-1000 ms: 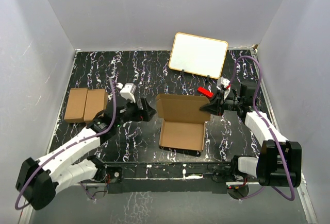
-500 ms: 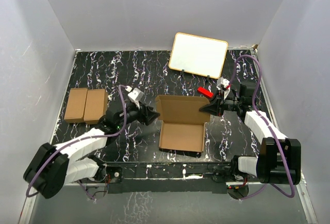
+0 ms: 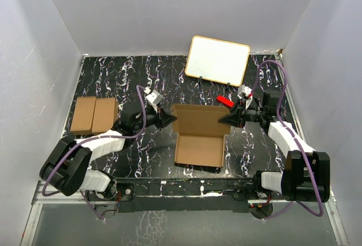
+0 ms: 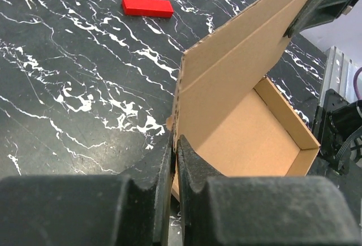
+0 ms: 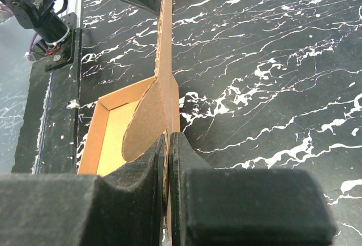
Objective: Fold the paper box
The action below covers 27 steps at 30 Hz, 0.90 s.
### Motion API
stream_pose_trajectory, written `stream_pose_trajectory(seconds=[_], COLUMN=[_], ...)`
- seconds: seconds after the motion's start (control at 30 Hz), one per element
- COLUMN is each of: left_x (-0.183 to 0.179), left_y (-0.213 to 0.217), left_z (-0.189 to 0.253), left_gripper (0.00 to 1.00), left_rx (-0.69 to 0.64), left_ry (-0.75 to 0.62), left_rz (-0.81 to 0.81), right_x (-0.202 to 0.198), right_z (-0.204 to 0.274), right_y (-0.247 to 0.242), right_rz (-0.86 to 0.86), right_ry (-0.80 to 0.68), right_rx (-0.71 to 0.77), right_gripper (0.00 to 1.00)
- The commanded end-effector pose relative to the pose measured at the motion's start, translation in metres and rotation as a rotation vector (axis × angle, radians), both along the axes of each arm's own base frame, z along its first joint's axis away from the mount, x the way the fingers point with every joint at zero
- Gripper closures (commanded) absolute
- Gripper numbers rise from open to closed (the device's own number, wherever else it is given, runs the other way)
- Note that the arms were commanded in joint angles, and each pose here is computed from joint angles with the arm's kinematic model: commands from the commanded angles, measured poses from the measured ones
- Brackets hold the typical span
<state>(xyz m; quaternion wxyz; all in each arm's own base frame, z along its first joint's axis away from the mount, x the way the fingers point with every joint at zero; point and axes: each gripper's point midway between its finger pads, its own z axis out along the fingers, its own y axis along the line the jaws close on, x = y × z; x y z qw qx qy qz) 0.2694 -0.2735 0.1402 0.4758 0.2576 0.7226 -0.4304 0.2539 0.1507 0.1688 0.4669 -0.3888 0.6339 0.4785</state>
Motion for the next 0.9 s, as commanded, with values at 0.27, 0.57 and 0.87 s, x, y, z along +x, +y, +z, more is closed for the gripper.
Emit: stream_pose_trajectory(seconds=[0.27,0.57,0.87], left_x=[0.008,0.019,0.029], left_y=[0.009,0.062,0.084], left_z=[0.037,0.034,0.032], left_gripper=[1.0,1.0,1.0], left_rx=[-0.004,0.118,0.226], left_ry=[-0.19,-0.203,-0.174], left_rz=[0.012,0.261,0.359], right_x=[0.008,0.042,0.106], right_z=[0.021,0.03,-0.029], right_y=[0.0,-0.042,-0.094], right_rz=[0.029,-0.179,-0.389], right_ry=[-0.117,-0.095,0.0], right_rx=[0.007,-0.044,-0.42], right_gripper=[0.6,0.29,0.28])
